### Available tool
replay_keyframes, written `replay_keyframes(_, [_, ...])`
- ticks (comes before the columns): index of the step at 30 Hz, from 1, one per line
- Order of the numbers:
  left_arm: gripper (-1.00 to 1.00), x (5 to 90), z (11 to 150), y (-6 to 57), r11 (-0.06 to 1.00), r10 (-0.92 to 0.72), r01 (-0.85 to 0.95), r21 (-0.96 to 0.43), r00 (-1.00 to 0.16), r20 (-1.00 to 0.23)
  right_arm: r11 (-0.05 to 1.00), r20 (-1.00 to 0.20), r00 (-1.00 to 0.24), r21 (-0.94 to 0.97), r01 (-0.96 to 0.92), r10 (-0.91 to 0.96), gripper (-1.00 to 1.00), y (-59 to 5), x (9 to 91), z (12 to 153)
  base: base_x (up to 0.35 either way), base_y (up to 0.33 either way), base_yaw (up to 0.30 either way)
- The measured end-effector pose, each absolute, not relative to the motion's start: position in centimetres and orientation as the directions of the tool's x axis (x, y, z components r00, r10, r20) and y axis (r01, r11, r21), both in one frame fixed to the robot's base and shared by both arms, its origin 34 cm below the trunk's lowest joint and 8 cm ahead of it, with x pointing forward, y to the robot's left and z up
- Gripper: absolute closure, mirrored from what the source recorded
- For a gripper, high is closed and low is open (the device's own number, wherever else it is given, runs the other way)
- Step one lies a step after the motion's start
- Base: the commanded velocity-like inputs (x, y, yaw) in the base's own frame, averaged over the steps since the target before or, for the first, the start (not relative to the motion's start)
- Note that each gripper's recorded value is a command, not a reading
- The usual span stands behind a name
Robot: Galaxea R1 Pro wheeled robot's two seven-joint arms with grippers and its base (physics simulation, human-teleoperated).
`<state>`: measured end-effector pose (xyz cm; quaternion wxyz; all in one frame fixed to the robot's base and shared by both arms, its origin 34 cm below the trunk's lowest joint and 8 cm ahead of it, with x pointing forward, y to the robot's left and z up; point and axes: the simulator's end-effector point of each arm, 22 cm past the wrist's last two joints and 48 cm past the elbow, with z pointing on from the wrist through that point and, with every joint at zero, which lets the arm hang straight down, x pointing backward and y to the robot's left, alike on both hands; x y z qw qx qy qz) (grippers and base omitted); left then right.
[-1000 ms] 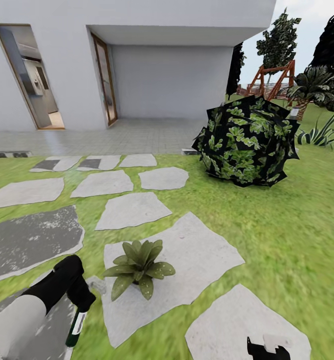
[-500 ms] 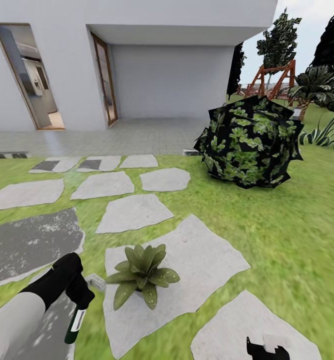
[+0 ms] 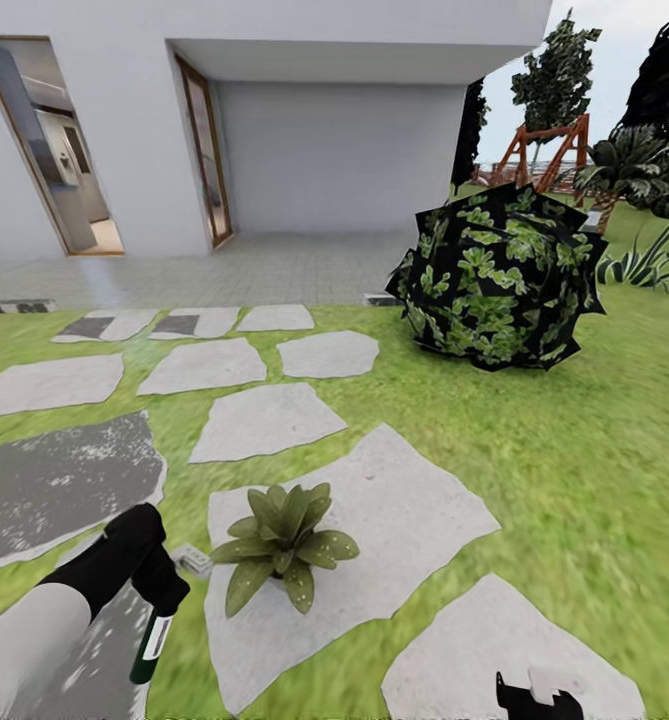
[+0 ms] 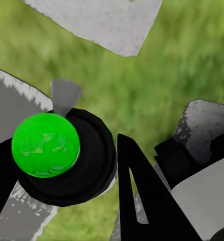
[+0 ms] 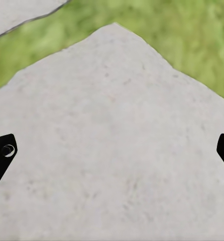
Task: Pick up the pesticide atomizer in the garden and spray insectifuge to fully cover both potted plants in the garden.
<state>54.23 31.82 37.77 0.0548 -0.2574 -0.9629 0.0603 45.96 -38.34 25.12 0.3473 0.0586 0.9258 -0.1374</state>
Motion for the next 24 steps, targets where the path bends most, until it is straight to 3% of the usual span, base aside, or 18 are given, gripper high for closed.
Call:
replay_keyframes(19, [1.0,53.2,34.1,31.9,0.86,0.502,0.487,-0.149,-0.861,0.085,0.957,-0.643,-0.766,-0.214,0.194,0.011,-1.0,-38.1,44.5,21.5,-0.001,0.0,0.0])
replay_keyframes(24, [1.0,53.2,34.1,31.9,0.861,0.502,0.487,-0.15,-0.861,0.086,0.957,-0.643,-0.766,-0.214,0.195,0.013,-1.0,-38.0,44.5,21.4,-0.235,0.022,-0.018])
